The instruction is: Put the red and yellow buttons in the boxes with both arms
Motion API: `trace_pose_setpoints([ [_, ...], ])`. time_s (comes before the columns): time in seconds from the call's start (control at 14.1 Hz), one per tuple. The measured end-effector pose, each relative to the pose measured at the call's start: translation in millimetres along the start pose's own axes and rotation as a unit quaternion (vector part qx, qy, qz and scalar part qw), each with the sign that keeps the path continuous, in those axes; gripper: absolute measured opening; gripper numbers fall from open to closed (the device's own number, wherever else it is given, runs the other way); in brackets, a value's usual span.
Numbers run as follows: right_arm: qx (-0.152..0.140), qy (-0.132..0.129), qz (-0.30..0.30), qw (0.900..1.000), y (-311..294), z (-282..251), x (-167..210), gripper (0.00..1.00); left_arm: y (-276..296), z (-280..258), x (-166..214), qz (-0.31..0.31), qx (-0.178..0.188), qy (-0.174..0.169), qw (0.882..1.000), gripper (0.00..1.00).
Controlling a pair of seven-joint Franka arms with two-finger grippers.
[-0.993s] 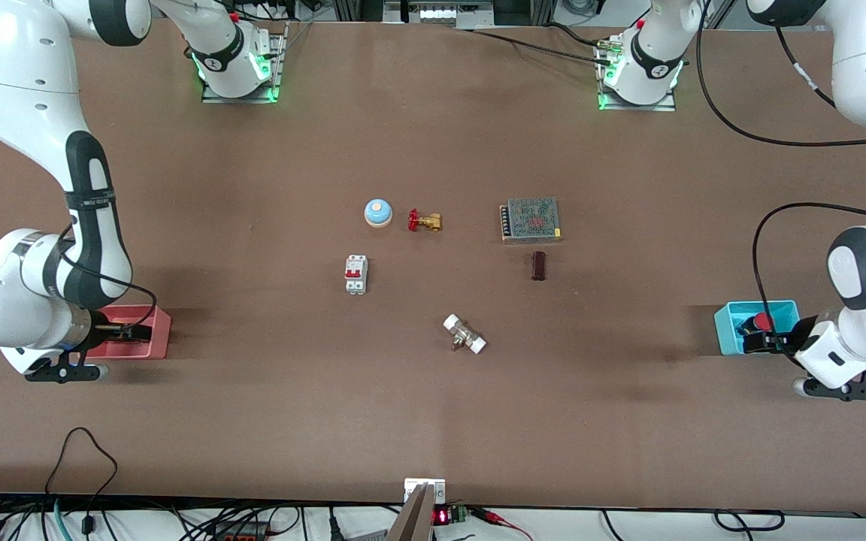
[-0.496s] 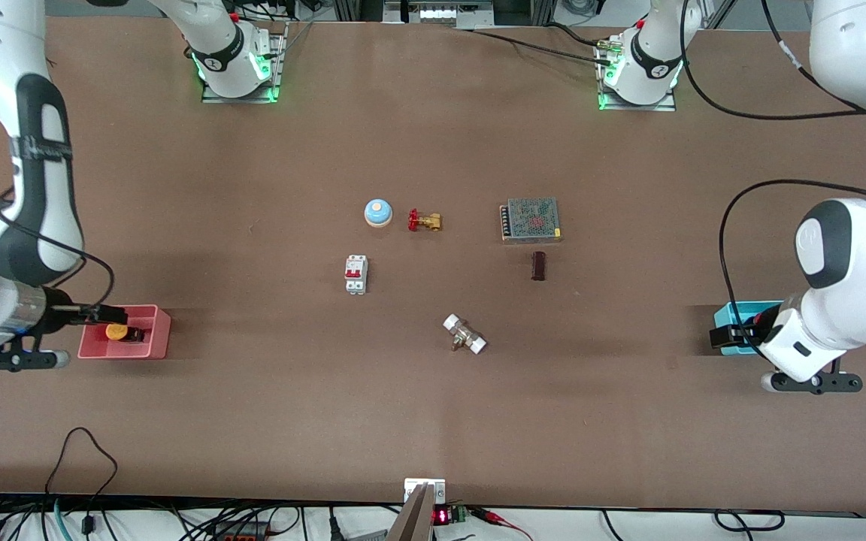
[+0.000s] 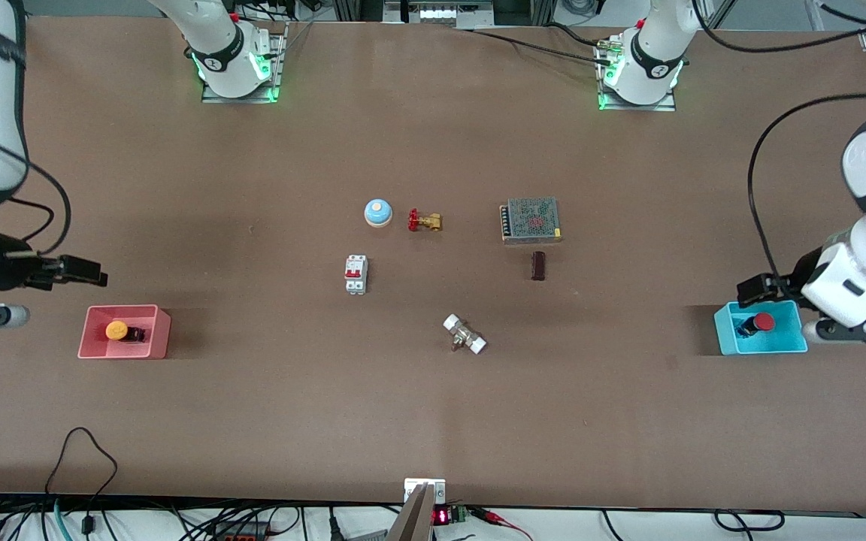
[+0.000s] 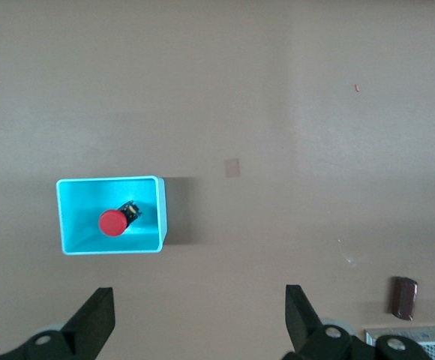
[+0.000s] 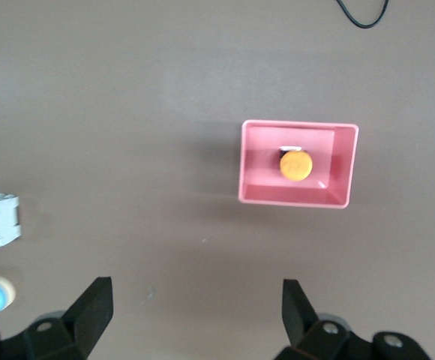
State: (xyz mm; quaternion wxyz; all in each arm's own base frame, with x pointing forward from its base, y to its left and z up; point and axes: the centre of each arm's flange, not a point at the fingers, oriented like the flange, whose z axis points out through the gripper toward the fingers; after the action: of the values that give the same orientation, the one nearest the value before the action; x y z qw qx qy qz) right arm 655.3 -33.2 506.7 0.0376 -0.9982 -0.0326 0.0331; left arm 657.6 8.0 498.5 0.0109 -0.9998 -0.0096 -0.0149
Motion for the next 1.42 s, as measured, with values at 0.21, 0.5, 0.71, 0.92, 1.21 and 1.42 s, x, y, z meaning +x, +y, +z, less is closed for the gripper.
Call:
trace_pose_setpoints([
  [0.21, 0.006, 0.001, 0.003, 1.0, -1.9, -42.4, -27.5, 1.0, 6.0, -23.2, -20.1, 0.005, 0.001, 0.007, 1.0, 1.0],
  [0.5, -0.009, -0.007, 0.018, 1.0, 1.5, -61.3, -44.1, 1.0, 8.9, -55.5, -52.1, 0.007, 0.003, 0.011, 1.0, 1.0],
  [0.71, -0.036, -0.012, 0.037, 0.999, -19.6, -73.6, -54.9, 1.0, 7.0, -83.6, -71.5, 0.006, 0.006, 0.014, 1.0, 1.0],
  [0.92, -0.042, -0.011, 0.039, 0.998, -27.6, -78.9, -65.5, 1.0, 6.6, -95.6, -81.9, 0.012, 0.007, 0.01, 1.0, 1.0],
  [1.21, -0.037, -0.005, 0.045, 0.998, -17.4, -81.7, -90.1, 1.0, 6.1, -107.4, -89.2, 0.014, 0.005, 0.008, 1.0, 1.0],
  [1.42, -0.036, -0.005, 0.045, 0.998, -16.6, -85.3, -105.9, 1.0, 5.1, -128.1, -96.3, 0.015, 0.001, 0.011, 1.0, 1.0],
])
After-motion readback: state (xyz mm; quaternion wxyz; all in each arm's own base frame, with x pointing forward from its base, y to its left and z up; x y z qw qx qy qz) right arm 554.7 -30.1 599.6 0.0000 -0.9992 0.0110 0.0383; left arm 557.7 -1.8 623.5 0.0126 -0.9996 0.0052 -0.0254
